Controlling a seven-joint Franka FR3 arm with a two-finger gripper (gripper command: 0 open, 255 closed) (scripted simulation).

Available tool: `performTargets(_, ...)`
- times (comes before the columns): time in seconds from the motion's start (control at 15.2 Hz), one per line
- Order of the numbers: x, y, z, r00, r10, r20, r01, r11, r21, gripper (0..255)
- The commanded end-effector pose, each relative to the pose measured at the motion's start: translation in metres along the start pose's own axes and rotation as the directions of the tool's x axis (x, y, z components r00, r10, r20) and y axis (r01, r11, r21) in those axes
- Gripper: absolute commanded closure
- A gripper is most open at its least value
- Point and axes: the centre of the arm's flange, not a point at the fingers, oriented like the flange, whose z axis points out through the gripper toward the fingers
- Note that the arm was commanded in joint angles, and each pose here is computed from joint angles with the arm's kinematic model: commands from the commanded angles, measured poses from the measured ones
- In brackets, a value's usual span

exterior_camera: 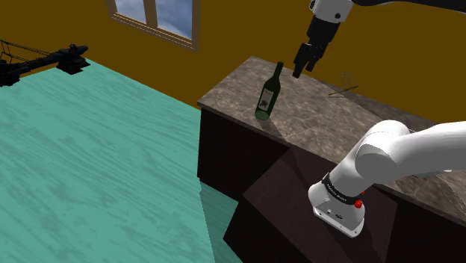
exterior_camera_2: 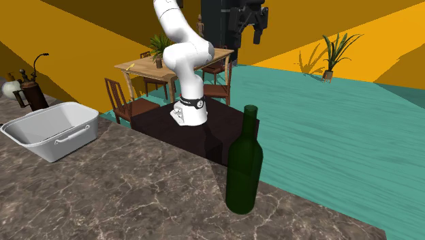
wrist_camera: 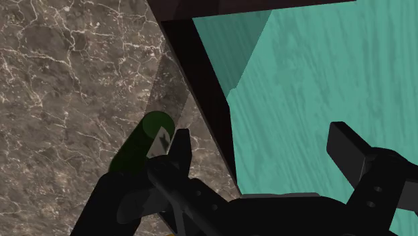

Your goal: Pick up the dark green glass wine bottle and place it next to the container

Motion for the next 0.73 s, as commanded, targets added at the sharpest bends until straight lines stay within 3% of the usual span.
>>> performTargets(0.0, 0.000, 0.000, 0.000, 1.000, 0.000, 0.000, 0.000, 1.000, 0.000, 0)
performTargets(0.66, 0.076, 0.098, 0.033, 0.996, -0.088, -0.018, 0.088, 0.996, -0.015, 0)
